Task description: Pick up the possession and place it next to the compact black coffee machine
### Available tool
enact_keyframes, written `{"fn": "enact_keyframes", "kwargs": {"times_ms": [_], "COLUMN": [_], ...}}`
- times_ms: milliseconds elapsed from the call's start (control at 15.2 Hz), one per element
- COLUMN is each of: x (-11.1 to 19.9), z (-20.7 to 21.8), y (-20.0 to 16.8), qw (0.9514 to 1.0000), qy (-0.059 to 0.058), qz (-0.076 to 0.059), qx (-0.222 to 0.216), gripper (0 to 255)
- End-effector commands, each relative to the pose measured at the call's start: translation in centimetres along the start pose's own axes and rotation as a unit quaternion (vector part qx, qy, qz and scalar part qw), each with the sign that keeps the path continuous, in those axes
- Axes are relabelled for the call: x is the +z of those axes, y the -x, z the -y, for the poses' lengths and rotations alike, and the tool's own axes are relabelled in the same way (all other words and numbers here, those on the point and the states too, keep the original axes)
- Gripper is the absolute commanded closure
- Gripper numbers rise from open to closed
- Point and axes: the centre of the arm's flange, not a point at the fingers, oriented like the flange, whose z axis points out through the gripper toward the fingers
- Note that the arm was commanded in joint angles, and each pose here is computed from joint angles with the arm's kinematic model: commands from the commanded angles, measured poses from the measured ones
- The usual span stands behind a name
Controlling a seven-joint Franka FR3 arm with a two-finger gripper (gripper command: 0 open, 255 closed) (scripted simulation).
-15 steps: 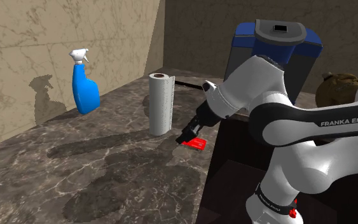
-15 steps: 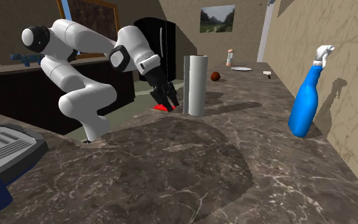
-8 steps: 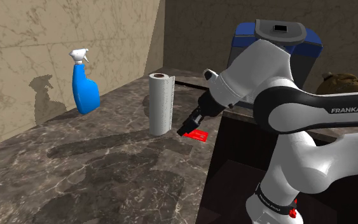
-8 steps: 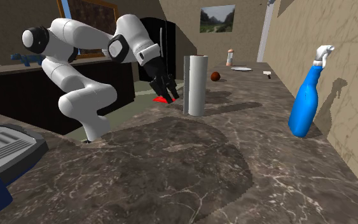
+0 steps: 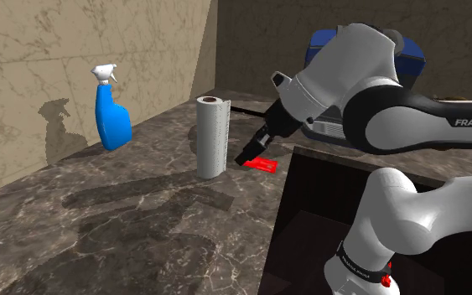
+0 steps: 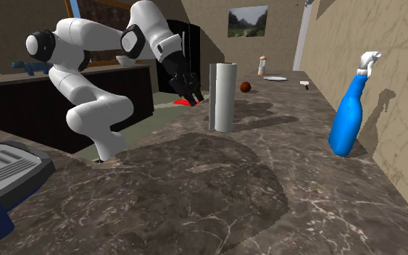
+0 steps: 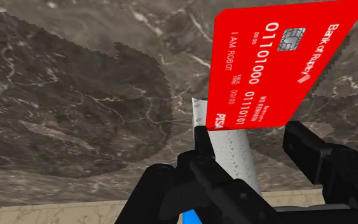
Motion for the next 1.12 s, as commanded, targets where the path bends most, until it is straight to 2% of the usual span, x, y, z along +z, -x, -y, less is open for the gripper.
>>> {"fn": "enact_keyframes", "kwargs": {"times_ms": [0,1056], "x": [-0.9,-8.0], "z": [0.0,0.0], "y": [-0.6,-5.3], "qw": [1.0000,1.0000], "qy": [0.000,0.000], "qz": [0.000,0.000], "qx": [0.000,0.000], "gripper": [255,255]}}
